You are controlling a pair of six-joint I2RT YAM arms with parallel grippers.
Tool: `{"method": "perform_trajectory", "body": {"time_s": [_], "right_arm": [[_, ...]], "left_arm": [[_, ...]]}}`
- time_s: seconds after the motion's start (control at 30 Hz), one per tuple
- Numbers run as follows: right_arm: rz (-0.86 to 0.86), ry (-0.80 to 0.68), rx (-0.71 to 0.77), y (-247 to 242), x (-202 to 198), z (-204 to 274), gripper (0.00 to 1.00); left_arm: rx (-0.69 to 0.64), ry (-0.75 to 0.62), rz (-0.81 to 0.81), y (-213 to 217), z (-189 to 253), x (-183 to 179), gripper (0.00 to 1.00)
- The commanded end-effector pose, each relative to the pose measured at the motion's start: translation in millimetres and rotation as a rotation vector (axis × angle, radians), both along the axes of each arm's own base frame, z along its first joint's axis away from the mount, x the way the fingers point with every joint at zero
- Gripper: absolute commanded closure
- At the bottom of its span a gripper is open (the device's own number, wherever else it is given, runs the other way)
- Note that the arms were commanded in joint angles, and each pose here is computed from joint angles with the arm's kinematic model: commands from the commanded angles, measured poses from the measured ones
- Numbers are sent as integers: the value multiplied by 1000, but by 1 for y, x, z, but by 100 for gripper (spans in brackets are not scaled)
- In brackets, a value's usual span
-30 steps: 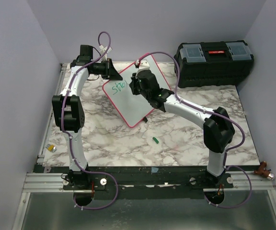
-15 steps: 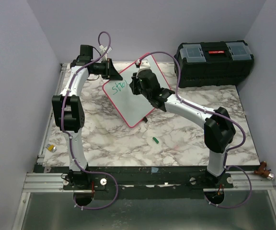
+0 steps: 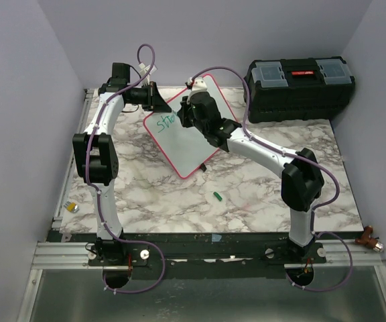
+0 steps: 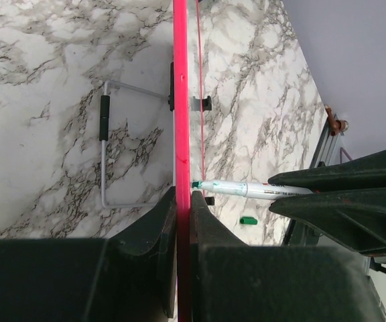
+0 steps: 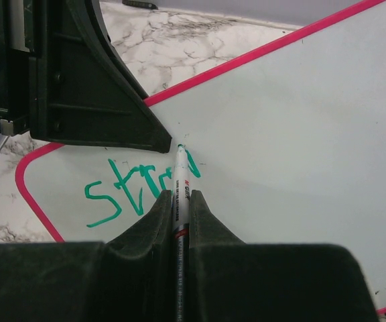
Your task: Write a sentence on the whiteboard
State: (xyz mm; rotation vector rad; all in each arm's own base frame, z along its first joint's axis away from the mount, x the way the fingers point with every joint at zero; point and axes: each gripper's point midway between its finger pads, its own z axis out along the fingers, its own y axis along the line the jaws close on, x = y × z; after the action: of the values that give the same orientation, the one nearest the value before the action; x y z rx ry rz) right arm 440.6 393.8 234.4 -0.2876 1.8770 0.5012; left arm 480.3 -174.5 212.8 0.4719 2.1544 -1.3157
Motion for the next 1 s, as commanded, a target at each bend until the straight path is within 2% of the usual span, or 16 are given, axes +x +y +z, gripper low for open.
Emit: {"method": "perform_trajectory", "body": {"time_s": [0.0,0.43,0.97], "right_arm": [[-28,18,-49,-4,9,-14,99],[-91,51,-82,-24,13,-30,99],[-35,89,-58,-27,-8,-36,99]], "left_arm": [[0,-54,-69,-14,3,-10,100],[0,-53,-70,-14,2,-10,100],[0,-53,-70,-14,3,-10,100]]}}
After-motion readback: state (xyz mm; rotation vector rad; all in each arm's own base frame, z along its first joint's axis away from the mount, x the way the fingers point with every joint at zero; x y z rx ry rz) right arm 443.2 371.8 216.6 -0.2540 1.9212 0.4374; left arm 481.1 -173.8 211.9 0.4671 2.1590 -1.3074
